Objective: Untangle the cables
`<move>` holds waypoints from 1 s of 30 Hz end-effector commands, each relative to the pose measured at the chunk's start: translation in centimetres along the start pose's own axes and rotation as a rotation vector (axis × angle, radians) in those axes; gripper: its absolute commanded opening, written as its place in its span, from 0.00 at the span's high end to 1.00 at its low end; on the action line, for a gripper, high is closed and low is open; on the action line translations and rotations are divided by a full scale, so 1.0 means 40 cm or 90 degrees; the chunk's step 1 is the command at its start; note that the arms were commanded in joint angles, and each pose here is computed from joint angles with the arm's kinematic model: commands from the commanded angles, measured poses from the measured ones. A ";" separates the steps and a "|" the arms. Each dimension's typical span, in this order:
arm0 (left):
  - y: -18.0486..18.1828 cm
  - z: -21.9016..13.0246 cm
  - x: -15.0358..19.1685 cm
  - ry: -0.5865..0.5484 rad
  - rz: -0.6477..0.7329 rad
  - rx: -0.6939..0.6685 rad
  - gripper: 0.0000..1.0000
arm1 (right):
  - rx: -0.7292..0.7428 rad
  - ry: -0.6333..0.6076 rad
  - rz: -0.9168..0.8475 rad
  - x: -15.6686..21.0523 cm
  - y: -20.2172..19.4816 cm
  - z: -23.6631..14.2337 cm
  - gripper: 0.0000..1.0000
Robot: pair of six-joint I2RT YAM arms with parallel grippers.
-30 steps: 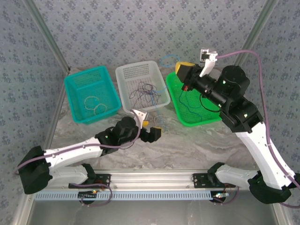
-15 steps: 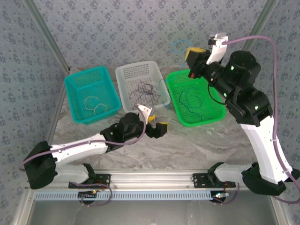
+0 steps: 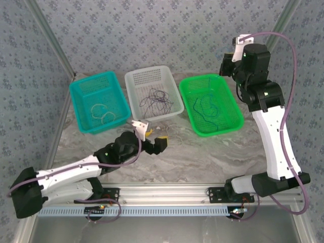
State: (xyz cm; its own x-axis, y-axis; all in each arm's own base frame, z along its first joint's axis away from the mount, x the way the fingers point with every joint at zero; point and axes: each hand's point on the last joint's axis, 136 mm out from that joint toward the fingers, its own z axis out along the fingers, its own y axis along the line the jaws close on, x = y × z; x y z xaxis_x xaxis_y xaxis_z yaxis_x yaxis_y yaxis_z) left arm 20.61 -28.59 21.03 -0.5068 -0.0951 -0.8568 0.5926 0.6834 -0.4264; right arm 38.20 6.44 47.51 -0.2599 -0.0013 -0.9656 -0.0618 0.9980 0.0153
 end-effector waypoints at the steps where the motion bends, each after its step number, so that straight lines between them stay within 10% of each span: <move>1: 0.031 -0.026 -0.003 -0.018 -0.004 -0.036 0.02 | 0.008 0.012 -0.001 0.026 -0.025 0.028 1.00; 13: 0.068 -0.047 0.017 -0.011 -0.012 -0.074 0.01 | 0.025 0.271 0.008 0.390 -0.067 0.212 0.81; 18: 0.084 -0.046 0.029 -0.001 -0.016 -0.094 0.01 | 0.001 0.365 -0.012 0.514 -0.040 0.242 0.18; 30: 0.191 -0.081 0.053 -0.007 -0.077 -0.224 0.01 | -0.224 0.348 -0.063 0.583 0.268 0.037 0.25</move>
State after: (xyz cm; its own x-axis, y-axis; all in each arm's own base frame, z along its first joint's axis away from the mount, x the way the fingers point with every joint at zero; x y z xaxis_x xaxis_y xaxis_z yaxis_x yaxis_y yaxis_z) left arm 21.62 -22.61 16.96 -0.5560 -0.1441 -0.8186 0.3452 0.8559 -0.3851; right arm 35.82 14.20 25.96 -0.6671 -0.1820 -0.7224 -0.3072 0.9506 0.0441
